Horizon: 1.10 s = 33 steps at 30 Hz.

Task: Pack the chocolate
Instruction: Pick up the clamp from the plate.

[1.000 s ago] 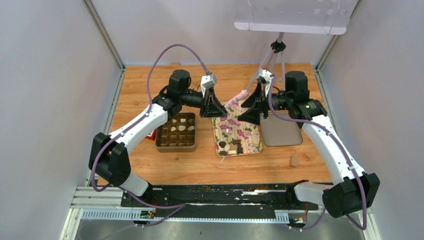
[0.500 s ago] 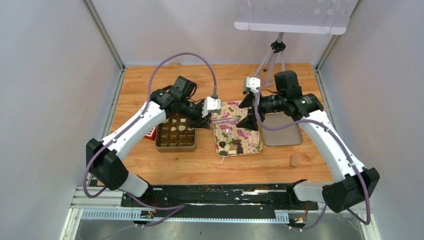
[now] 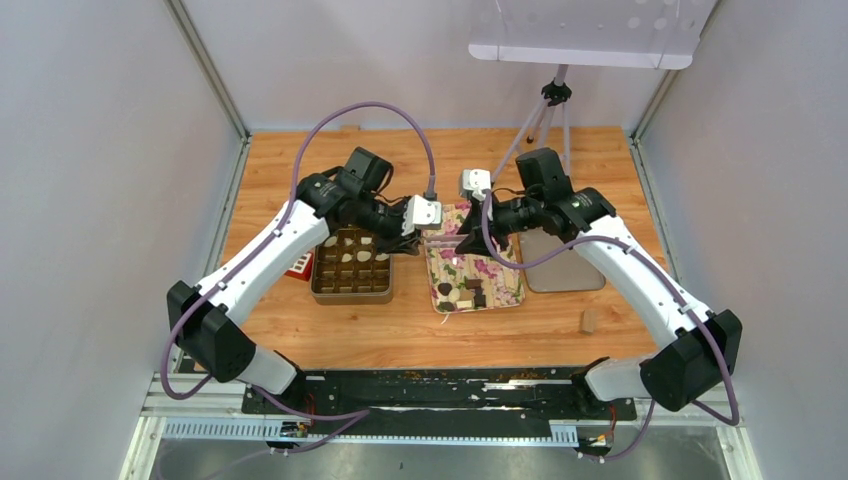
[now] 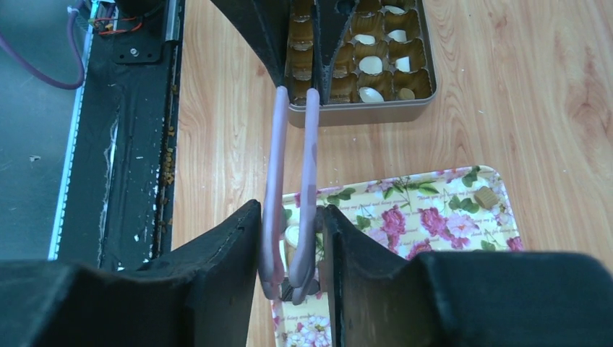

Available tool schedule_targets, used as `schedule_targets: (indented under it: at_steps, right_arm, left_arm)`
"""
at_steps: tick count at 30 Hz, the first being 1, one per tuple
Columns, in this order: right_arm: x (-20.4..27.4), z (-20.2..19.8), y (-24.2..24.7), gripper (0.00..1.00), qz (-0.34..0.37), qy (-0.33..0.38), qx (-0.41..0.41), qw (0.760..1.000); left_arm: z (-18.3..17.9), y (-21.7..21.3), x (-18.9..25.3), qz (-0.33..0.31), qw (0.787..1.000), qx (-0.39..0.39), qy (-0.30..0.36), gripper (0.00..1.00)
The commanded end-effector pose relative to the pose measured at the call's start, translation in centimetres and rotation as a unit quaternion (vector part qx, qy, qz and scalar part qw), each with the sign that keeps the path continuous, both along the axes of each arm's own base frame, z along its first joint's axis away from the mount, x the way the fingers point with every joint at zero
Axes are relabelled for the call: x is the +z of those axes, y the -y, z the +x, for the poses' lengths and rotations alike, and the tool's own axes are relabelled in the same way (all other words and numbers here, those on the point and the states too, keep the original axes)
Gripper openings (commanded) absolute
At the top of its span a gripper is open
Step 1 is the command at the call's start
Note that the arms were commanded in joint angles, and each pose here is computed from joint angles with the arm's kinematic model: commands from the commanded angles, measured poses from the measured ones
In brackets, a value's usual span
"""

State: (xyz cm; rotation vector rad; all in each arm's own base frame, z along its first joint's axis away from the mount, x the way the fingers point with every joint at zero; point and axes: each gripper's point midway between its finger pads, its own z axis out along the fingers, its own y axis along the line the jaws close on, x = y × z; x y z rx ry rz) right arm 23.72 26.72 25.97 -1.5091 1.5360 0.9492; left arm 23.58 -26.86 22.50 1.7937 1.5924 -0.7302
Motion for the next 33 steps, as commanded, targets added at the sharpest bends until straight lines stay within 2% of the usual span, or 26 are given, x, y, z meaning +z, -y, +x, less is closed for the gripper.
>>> schedule_targets:
  at_steps: [1, 6, 10, 11, 14, 19, 25, 33]
  right_arm:
    - [0.7, 0.6, -0.2, 0.32, 0.012, 0.037, 0.001, 0.999]
    - [1.3, 0.1, 0.0, 0.18, 0.025, 0.037, -0.003, 0.999]
    - [2.4, -0.1, 0.7, 0.16, 0.044, 0.019, -0.010, 0.999]
    - [2.7, -0.1, 1.0, 0.16, 0.050, 0.014, -0.015, 0.999]
    - [3.9, -0.1, 1.9, 0.15, 0.071, -0.008, -0.030, 0.997]
    - [6.3, -0.4, 2.7, 0.15, 0.133, -0.067, -0.057, 0.987]
    - [8.3, 0.6, 2.8, 0.15, 0.185, -0.087, -0.079, 0.976]
    - [8.3, 1.0, 2.6, 0.17, 0.194, -0.106, -0.078, 0.972]
  left_arm:
    - [-0.3, 0.5, 3.5, -0.041, 0.999, -0.008, 0.032, 0.33]
    - [-0.7, 1.6, 4.9, -0.085, 0.996, -0.006, 0.017, 0.44]
    - [-0.3, 2.0, 7.1, -0.151, 0.988, 0.021, -0.017, 0.73]
    - [0.9, 2.1, 8.5, -0.183, 0.982, 0.045, -0.018, 0.84]
    - [2.1, 2.2, 12.0, -0.260, 0.958, 0.096, -0.072, 0.98]
    - [2.8, 2.9, 13.2, -0.293, 0.938, 0.121, -0.140, 1.00]
    - [0.7, 3.5, 11.7, -0.292, 0.933, 0.064, -0.200, 1.00]
    - [-0.4, 4.0, 10.4, -0.286, 0.933, 0.002, -0.220, 0.84]
